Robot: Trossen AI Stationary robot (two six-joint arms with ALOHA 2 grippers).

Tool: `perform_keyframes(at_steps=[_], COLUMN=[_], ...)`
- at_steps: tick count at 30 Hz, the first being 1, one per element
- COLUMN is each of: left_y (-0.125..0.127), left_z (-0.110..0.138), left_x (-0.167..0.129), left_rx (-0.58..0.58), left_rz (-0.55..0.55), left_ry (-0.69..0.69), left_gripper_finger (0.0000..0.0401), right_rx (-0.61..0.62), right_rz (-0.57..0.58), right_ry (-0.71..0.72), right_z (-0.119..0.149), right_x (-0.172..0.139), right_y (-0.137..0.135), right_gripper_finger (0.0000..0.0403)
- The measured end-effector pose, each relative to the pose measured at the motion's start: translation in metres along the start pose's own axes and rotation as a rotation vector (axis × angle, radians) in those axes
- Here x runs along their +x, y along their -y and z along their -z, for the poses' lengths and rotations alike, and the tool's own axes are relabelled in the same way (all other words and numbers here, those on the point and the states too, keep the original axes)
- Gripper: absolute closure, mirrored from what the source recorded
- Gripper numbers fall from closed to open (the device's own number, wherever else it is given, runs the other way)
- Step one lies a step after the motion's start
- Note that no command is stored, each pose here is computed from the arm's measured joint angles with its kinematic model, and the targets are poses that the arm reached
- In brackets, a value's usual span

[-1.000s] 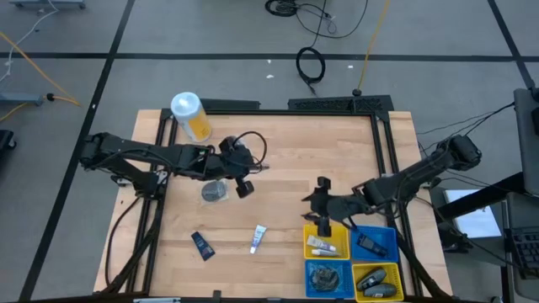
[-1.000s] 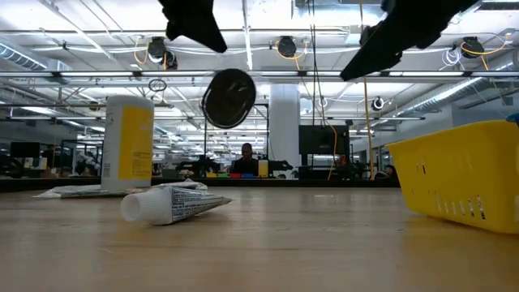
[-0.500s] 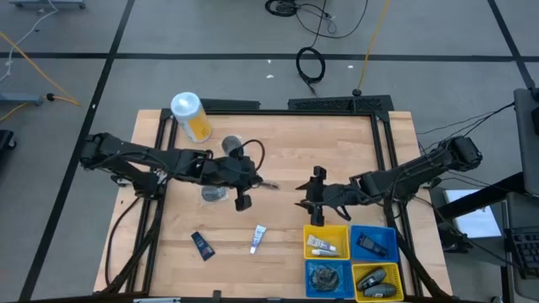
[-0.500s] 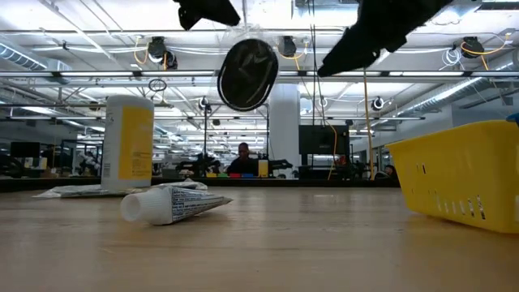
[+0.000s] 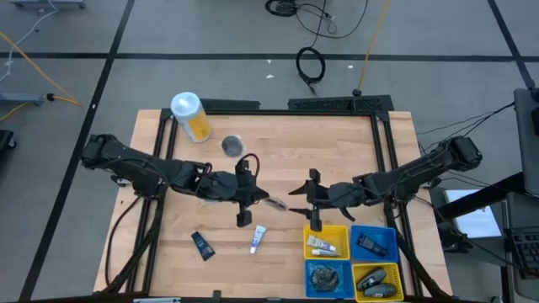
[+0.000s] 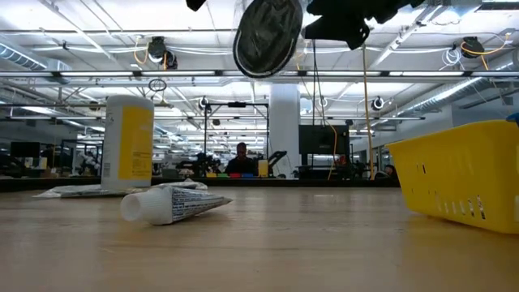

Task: Pick & Place Travel size toiletries
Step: Put the black hairbrush into the bottom blue bin

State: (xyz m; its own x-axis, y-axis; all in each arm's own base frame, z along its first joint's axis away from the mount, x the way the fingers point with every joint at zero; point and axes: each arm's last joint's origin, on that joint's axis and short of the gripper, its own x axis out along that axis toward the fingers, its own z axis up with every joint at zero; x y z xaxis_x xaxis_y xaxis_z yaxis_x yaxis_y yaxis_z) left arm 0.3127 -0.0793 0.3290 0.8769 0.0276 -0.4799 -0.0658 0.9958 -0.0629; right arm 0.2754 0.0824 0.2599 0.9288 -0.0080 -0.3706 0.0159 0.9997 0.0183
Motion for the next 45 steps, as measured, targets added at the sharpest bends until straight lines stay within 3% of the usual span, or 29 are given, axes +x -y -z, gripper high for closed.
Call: perform_keyframes(at_steps=[18,23,30,34,39,45], left_y=[0.000,0.001,0.003,0.007,0.007,0.007], left_z=[-0.001,-0.004,-0.010,-0.010,-0.008,-0.008], left_x=[0.015,0.014,0.015,0.016,0.019,0.019], left_rx=[-0.011,-0.011,-0.010,-0.002,0.001,0.019], left_rz=[-0.026,-0.018,0.018,0.057,0.065,0.064], left_ry=[0.039,0.072,0.129,0.138,0.126,0.129], left_gripper_finger=[0.0401,0.0401,0.0401,0.0401,0.0401,0.0401], right_rx=[-0.001,0.015,0.032,0.027,0.018,0.000], right_rz=[-0.075,0.024,0.044,0.080,0.074,0.049], right_ry=[0.004,0.049,0.088,0.053,0.052,0.060], right_z=[0.007,0.004,0.005,0.012,0.012,0.010], right_x=[0.001,0.001,0.014,0.022,0.020,0.014], right_y=[-0.026,-0.024,-0.021,-0.019,-0.020,-0.027], right_gripper_finger=[0.0181,0.0181,0.0186,0.0234,0.0369,0.0381])
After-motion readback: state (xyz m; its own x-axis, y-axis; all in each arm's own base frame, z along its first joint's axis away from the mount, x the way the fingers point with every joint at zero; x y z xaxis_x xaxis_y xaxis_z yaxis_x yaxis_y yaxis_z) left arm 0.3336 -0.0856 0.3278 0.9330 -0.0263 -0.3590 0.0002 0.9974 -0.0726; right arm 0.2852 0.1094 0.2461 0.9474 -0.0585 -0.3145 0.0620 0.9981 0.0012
